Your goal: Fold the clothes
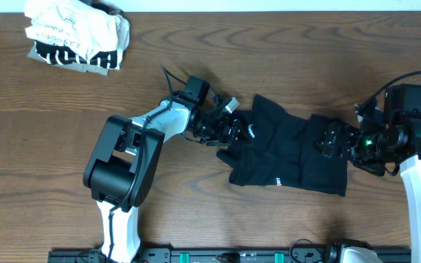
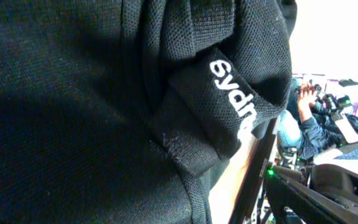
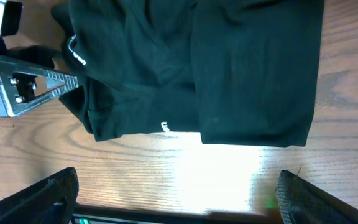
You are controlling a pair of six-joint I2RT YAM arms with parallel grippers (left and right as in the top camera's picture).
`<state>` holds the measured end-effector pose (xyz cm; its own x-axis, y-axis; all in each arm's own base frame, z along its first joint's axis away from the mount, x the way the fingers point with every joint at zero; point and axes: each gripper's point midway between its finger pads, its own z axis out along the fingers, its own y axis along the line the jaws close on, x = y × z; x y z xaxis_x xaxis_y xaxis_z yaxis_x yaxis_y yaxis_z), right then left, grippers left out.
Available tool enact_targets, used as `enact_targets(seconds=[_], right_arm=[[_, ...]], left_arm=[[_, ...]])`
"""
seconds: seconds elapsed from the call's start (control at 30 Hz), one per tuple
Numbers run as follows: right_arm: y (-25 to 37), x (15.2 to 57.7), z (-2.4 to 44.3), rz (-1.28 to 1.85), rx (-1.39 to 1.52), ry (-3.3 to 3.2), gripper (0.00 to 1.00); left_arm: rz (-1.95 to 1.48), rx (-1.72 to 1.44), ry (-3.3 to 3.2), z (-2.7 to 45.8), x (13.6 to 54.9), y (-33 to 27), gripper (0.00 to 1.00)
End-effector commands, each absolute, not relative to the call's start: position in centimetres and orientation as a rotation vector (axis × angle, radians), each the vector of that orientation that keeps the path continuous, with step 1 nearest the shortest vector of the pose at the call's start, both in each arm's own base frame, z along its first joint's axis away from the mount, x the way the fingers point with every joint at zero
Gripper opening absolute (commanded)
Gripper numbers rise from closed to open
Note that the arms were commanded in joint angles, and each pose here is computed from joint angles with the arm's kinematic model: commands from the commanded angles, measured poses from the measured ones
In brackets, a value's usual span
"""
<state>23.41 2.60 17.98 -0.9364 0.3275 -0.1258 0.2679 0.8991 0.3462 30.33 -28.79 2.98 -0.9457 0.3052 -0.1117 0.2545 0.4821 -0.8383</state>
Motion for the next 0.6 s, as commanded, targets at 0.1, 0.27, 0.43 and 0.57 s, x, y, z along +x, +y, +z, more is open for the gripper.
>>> enact_targets(seconds=[0.1, 0.27, 0.43, 0.57], right_arm=[[2.9, 23.0, 17.8, 0.487, 0.411, 2.896, 0.99], [2.9, 23.0, 17.8, 0.487, 0.412, 2.896, 0.99], [2.9, 23.0, 17.8, 0.487, 0.412, 2.896, 0.99], [2.9, 22.9, 17.7, 0.487, 0.414, 2.901, 0.99]], left_arm=[[1.193, -0.388, -2.829, -2.6, 31.1, -26.8, 0.91], [1.211, -0.367, -2.851, -2.5, 31.8, -27.3, 0.91], [1.178, -0.408, -2.868, -2.8, 31.4, -27.9, 0.91], [1.12, -0.449, -2.885, -3.3, 30.7, -28.5, 0.89]])
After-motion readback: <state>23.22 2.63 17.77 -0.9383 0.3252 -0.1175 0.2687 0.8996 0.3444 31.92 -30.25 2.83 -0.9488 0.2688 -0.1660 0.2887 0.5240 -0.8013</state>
